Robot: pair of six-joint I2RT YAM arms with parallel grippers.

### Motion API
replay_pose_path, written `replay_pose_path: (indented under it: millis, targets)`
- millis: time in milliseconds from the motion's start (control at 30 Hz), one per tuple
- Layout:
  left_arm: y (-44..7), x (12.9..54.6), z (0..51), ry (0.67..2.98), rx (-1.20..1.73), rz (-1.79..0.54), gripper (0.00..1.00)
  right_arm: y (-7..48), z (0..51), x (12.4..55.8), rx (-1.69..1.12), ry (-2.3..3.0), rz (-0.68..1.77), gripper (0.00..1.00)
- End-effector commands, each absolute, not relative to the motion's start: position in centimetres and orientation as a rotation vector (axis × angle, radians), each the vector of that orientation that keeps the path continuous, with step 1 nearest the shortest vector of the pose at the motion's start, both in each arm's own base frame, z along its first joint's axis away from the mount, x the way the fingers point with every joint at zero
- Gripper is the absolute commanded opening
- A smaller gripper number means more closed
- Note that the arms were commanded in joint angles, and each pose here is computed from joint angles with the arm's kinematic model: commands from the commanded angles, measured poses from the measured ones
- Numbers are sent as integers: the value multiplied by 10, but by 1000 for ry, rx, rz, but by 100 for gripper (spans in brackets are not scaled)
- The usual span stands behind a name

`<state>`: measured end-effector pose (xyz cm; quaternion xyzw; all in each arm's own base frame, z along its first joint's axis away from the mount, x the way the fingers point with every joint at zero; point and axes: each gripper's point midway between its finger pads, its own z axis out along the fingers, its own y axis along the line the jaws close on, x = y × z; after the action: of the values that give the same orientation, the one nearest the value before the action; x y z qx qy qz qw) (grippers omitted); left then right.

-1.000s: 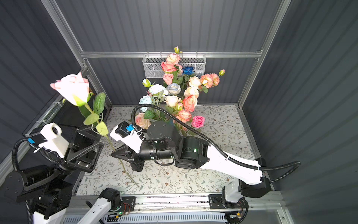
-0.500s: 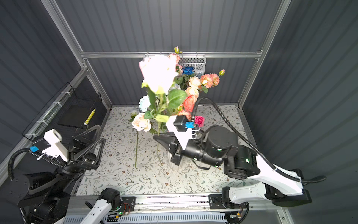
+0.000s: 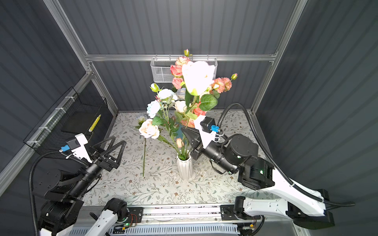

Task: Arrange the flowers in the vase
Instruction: 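Carry the pale pink rose over the white vase with the right gripper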

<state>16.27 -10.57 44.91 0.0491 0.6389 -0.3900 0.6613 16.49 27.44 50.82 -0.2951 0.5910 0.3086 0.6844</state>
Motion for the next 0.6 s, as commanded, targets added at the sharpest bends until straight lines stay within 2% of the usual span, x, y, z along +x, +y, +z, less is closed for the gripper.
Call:
replay_pose_path:
  millis: [0, 567]
  targets:
    - [-103, 166, 442, 1457, 106, -849, 100, 271, 510, 175, -614, 1303, 677, 0]
    - [-108, 180, 425, 1510, 94, -846, 100, 275, 382, 201, -527, 1610, 649, 1]
